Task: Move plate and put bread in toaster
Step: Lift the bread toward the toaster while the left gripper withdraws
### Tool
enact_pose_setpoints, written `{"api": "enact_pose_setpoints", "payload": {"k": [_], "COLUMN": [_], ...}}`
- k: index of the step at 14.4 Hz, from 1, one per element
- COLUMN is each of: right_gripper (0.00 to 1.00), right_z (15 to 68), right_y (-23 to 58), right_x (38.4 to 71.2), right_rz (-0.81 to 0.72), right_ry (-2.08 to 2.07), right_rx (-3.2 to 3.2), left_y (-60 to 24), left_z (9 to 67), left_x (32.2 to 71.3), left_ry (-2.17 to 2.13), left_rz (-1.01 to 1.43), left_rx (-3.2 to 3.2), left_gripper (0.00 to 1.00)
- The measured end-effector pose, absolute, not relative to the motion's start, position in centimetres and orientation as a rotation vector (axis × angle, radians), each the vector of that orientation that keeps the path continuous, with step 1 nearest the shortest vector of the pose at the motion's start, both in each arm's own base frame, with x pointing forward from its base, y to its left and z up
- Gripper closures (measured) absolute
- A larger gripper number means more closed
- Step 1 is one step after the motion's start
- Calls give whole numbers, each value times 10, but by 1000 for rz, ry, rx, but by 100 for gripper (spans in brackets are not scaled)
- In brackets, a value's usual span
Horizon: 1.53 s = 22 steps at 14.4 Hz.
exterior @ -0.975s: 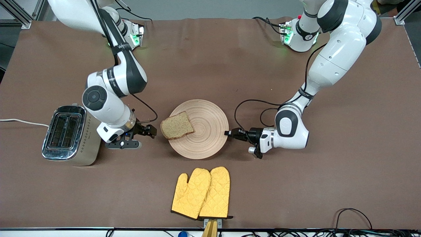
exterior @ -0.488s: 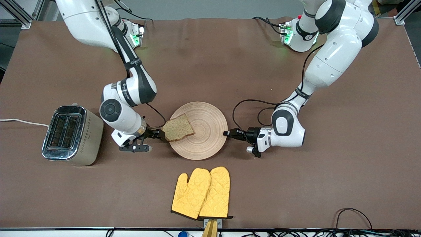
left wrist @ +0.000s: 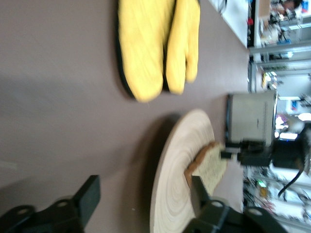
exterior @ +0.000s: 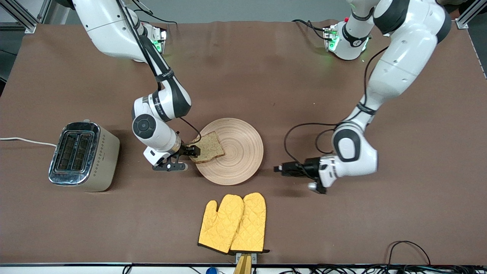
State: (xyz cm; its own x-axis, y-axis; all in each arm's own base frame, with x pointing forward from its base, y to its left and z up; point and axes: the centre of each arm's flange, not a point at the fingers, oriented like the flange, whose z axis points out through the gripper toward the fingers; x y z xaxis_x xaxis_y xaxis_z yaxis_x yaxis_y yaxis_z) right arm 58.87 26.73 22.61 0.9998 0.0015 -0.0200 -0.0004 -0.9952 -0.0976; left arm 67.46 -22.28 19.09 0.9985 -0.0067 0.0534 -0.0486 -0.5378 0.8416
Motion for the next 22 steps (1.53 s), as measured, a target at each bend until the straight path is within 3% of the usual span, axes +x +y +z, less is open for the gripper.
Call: {"api": "enact_pose_setpoints", "payload": {"k": [1,2,6,8,10,15,19,22], "right_gripper": [7,17,29,42,47,59,93,93], "right_z": [224,225,226,227,228,235,244,266], "right_y": [268,269,279,281,283,290,293,298], "right_x": [587,587,583,582,582,581,584,590], "right_rz": [33,31,38,43,50,92,123,215], "right_ry": [-3,-1,-6,4,18,53,71,126], "right_rx": [-3044,-3041,-3030,-3021,-3017,-3016,-3016,-3024], "left_y": [-196,-170,-87,-56,-29,13,5,7], "left_z": [214,235,306,334,362,435,508,564], "left_x": [688,699,718,721,720,703,670,638], "left_ry": [-36,-44,-90,-143,-196,-157,-102,-129], "left_rz": [90,127,221,235,229,124,41,28], "left_rx": [2183,2236,2425,2476,2534,2740,2887,3000], "left_gripper": [2,0,0,0,0,0,0,0]}}
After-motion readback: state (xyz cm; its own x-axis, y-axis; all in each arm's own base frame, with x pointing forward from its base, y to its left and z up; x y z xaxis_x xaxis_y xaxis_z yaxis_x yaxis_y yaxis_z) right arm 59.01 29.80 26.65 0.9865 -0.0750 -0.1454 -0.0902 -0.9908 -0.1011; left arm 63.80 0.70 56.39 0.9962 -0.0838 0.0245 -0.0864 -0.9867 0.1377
